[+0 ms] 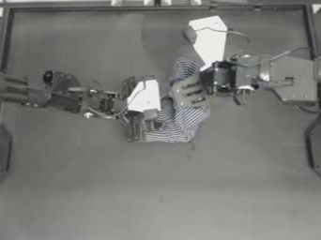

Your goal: Fold shirt

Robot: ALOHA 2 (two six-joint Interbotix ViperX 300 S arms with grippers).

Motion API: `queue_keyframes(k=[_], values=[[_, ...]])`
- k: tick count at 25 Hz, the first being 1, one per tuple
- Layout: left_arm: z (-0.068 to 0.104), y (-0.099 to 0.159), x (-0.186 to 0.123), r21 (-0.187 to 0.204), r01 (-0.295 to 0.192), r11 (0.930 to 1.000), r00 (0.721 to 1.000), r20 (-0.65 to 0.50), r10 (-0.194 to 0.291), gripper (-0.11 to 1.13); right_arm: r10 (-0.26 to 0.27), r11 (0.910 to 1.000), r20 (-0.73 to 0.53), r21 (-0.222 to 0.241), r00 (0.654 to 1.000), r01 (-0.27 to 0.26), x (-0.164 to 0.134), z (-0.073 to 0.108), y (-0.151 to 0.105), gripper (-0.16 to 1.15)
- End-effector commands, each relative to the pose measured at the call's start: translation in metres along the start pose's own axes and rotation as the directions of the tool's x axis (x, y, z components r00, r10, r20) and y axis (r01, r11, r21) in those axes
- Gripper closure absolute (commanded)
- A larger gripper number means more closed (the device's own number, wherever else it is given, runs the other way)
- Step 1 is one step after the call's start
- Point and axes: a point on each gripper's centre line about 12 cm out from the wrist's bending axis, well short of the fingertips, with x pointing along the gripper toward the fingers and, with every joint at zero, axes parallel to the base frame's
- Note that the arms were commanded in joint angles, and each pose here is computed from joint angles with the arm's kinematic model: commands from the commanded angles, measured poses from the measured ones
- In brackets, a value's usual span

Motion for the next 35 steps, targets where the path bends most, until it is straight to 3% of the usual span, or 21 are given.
queue_keyframes(k=[1,11,19,24,29,35], values=[[0.024,0.004,-0.023,0.004,-0.013,0.9999,0.997,0.076,0.013,0.14,0.04,0.9992,0.02,0.001,0.999,-0.04,-0.013,0.004,0.006,0.94],[0.044,0.01,-0.07,0.004,-0.04,0.9992,0.985,0.168,0.039,0.11,0.042,0.9991,0.017,0.002,0.999,-0.042,-0.013,0.004,0.007,0.94],[0.026,0.016,-0.118,-0.021,-0.079,0.9967,0.985,0.155,0.081,0.11,0.03,0.9995,-0.02,-0.007,0.999,-0.03,-0.002,0.005,0.017,0.94],[0.014,0.015,-0.14,-0.044,-0.089,0.995,0.985,0.147,0.095,0.11,-0.007,0.9992,-0.043,-0.04,0.999,0.005,0.004,0.011,0.031,0.94],[0.004,0.013,-0.152,-0.069,-0.09,0.9936,0.985,0.143,0.099,0.11,-0.045,0.9978,-0.058,-0.05,0.997,0.043,0.012,0.018,0.044,0.94],[0.0,0.012,-0.161,-0.085,-0.088,0.9925,0.983,0.152,0.1,0.11,-0.055,0.9973,-0.067,-0.051,0.996,0.051,0.023,0.022,0.056,0.94]])
